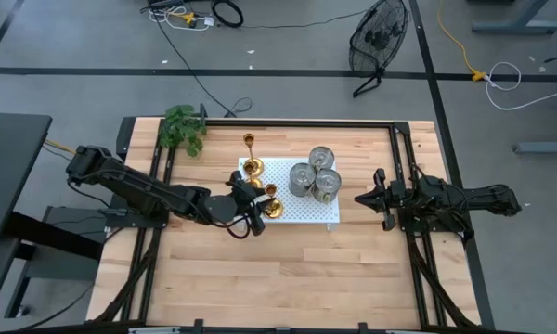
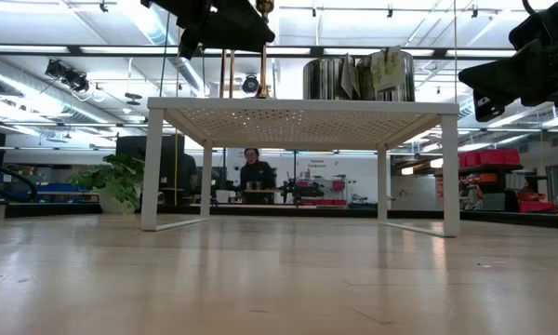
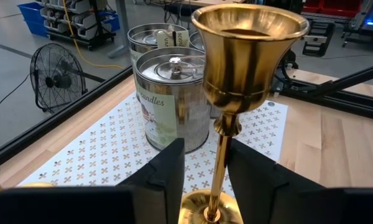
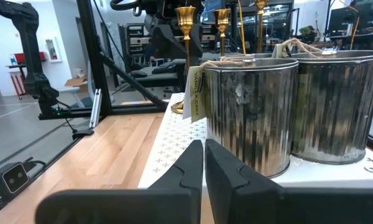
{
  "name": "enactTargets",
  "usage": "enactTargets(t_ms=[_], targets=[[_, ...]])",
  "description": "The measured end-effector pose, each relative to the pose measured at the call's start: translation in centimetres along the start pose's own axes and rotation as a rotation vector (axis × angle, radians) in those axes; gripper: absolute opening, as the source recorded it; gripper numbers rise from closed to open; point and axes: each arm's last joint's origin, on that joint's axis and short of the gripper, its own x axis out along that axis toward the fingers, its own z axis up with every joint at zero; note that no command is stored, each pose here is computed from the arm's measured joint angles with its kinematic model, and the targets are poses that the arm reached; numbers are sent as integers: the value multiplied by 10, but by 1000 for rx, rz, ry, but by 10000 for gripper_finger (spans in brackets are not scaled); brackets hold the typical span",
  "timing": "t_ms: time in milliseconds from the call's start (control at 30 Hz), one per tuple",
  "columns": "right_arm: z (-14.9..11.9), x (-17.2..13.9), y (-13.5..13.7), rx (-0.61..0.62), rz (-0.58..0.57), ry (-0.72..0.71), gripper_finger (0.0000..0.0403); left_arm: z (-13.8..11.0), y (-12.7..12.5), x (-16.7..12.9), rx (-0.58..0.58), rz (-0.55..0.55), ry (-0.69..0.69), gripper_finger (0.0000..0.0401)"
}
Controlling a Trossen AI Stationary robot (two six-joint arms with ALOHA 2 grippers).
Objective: Pick & Place candle stick holders
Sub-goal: Return to Home Position
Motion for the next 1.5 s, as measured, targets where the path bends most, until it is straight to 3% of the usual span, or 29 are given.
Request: enactTargets(t_ms=[1500], targets=[[0, 0, 0, 0, 0, 0, 21, 0, -1, 0, 1, -32, 11, 53]])
